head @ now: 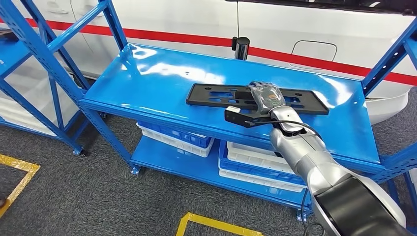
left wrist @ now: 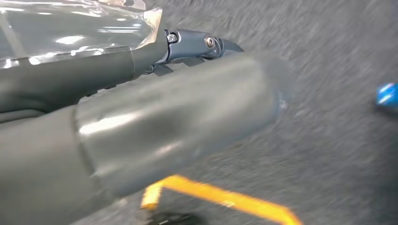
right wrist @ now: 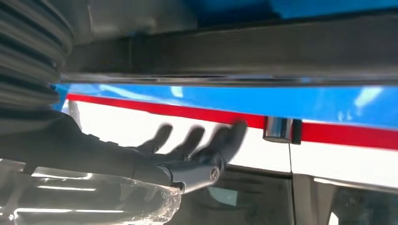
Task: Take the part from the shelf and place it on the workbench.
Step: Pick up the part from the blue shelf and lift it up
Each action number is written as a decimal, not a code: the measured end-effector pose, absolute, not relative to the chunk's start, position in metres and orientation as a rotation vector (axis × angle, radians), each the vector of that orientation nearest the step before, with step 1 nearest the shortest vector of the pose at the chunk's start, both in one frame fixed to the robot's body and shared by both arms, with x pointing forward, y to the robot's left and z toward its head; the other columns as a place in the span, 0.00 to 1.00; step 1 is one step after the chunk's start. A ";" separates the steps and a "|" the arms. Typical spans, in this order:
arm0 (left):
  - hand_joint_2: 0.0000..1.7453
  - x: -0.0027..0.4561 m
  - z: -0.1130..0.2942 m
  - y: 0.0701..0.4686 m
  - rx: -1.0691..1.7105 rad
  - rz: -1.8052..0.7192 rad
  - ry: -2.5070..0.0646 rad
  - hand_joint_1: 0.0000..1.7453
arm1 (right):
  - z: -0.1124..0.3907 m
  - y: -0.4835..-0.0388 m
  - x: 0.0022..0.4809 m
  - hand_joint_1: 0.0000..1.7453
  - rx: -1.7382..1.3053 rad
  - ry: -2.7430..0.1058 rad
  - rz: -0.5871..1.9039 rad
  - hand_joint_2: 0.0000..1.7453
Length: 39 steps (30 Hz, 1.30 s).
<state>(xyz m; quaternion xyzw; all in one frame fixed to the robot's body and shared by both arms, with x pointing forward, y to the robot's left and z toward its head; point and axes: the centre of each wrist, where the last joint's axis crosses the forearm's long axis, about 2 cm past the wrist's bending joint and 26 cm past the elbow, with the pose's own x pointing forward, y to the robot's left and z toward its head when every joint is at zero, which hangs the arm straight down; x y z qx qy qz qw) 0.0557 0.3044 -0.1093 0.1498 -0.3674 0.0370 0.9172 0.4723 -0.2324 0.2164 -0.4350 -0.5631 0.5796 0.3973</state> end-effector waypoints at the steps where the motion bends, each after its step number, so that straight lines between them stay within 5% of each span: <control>1: 0.00 0.056 -0.109 0.305 0.322 0.078 -0.772 0.00 | 0.216 -0.232 0.472 1.00 -1.098 -1.428 1.471 1.00; 2: 0.00 0.055 -0.109 0.305 0.335 0.078 -0.781 0.00 | 0.214 -0.232 0.471 1.00 -1.093 -1.430 1.474 1.00; 6: 1.00 0.054 -0.109 0.305 0.386 0.073 -0.798 0.00 | 0.212 -0.233 0.471 1.00 -1.072 -1.450 1.478 1.00; 7: 1.00 0.054 -0.109 0.305 0.393 0.074 -0.802 0.00 | 0.213 -0.233 0.471 1.00 -1.067 -1.460 1.479 1.00; 8: 0.75 0.055 -0.109 0.305 0.398 0.076 -0.808 0.00 | 0.214 -0.233 0.471 1.00 -1.061 -1.474 1.480 1.00; 11: 0.75 0.054 -0.109 0.303 0.401 0.082 -0.831 0.00 | 0.217 -0.232 0.472 1.00 -1.028 -1.538 1.485 1.00; 12: 1.00 0.054 -0.109 0.303 0.404 0.083 -0.838 0.00 | 0.218 -0.232 0.472 1.00 -1.013 -1.566 1.483 1.00; 39: 1.00 0.053 -0.109 0.304 0.436 0.100 -0.839 0.00 | 0.269 -0.245 0.485 1.00 -0.947 -1.857 1.346 1.00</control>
